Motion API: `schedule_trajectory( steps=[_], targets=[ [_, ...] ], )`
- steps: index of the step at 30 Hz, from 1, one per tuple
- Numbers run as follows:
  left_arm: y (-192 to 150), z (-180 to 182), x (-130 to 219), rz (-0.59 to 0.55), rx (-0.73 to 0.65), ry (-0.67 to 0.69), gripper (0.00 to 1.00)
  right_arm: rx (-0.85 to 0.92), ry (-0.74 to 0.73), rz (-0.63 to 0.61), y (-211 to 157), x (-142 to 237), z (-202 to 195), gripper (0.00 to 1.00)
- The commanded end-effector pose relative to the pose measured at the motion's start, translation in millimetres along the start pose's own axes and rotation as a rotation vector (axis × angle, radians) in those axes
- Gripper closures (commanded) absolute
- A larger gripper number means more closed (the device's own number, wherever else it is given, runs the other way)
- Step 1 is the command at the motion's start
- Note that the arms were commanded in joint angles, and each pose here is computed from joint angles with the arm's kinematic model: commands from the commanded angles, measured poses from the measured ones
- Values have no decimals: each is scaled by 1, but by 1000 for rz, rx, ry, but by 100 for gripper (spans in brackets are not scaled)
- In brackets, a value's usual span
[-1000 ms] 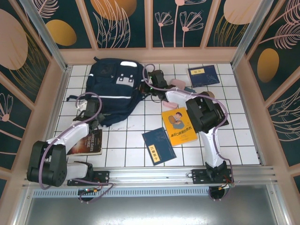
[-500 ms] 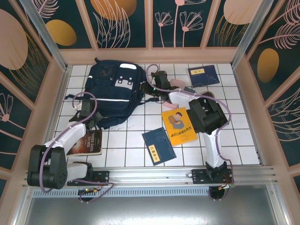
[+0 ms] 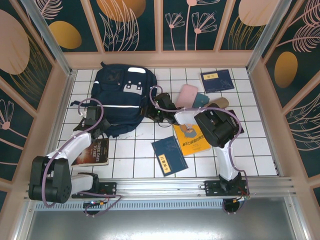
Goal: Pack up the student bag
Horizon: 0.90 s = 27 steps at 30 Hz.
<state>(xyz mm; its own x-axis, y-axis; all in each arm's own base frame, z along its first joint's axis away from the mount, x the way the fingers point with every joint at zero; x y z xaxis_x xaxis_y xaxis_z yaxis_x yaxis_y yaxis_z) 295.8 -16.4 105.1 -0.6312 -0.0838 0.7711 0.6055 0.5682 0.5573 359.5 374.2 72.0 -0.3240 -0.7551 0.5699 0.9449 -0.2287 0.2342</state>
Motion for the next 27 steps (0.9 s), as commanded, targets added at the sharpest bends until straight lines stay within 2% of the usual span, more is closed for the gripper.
schedule_trajectory(
  steps=[1, 3, 4, 5, 7, 17, 22, 27],
  targets=[
    [3, -10, 2, -19, -14, -65, 100, -20, 110, -10, 2, 4, 25, 52],
    [3, -11, 2, -19, -15, -70, 100, -18, 131, 3, 4, -1, 30, 53],
    [2, -11, 2, -17, -19, -72, 100, -15, 136, 10, 4, -4, 33, 59],
    [3, -12, 3, -18, -19, -74, 100, -16, 136, 15, 4, -6, 34, 70],
    [3, -13, 4, -18, -18, -77, 100, -3, 135, 7, 7, -4, 36, 100],
    [4, -13, 7, -25, -28, -80, 100, 85, 59, -235, 61, 66, 34, 100],
    [5, -2, 5, -38, -27, 0, 100, 99, 1, -329, 91, 95, 17, 100],
    [10, 11, 1, -74, -19, 101, 100, 94, -11, -369, 108, 113, 7, 100]
  ],
)
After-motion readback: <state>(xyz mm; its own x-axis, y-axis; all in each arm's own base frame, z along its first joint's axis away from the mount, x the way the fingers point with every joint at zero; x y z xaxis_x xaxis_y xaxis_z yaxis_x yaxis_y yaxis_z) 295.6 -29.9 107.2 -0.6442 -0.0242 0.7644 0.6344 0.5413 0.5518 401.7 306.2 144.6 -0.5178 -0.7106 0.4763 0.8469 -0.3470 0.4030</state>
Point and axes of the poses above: each hand's point on the last joint's axis, 136 mm out from that joint toward the fingers, its own x axis back along the fingers, its own z axis along the line the jaws close on, y = z × x, the point moved 4 cm from there along x, back along the fingers, and after that the axes turned 3 degrees about -x, right-handed, at the moved point
